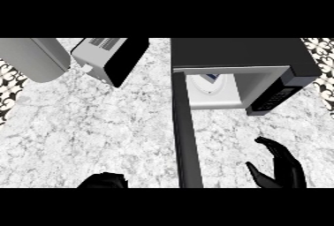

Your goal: Pick up the milk, place it into the microwave and close the microwave

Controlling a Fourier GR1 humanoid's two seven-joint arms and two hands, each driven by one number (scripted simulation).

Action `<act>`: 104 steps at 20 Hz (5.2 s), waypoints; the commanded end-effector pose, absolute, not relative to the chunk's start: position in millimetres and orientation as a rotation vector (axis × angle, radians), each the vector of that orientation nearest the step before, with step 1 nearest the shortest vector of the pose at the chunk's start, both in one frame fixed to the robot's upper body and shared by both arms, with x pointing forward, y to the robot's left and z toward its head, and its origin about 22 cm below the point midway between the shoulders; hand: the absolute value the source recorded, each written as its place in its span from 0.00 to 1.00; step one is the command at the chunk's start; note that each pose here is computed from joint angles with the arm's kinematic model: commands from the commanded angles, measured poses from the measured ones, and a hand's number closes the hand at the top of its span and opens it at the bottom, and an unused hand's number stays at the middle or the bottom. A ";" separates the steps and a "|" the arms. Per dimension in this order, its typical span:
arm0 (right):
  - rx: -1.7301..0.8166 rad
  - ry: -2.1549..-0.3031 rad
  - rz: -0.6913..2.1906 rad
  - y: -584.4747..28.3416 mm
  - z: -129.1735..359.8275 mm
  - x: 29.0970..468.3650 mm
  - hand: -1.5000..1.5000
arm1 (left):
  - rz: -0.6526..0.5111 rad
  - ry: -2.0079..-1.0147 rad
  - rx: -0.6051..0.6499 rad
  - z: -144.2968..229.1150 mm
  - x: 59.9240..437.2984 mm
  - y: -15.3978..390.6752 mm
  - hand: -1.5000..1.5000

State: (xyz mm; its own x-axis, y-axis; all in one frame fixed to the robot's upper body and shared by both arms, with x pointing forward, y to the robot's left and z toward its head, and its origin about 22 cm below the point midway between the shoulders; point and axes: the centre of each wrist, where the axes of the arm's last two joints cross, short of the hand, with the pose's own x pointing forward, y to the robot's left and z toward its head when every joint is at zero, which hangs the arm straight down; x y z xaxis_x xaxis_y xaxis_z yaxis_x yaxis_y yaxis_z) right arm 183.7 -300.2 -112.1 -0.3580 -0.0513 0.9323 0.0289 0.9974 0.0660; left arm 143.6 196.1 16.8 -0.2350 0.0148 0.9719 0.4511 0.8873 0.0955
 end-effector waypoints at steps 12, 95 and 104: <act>-0.083 -1.983 -0.092 -357.1 -46.7 135.1 0.00 | -0.759 -1.811 -0.316 10.8 238.5 79.1 1.00; 0.476 -2.207 0.422 -390.6 161.6 215.5 0.00 | -0.406 -1.907 -0.208 106.8 359.7 -29.2 1.00; 0.477 -2.210 0.413 -398.7 170.0 216.6 0.00 | -0.126 -1.809 -0.024 94.7 373.7 -9.9 1.00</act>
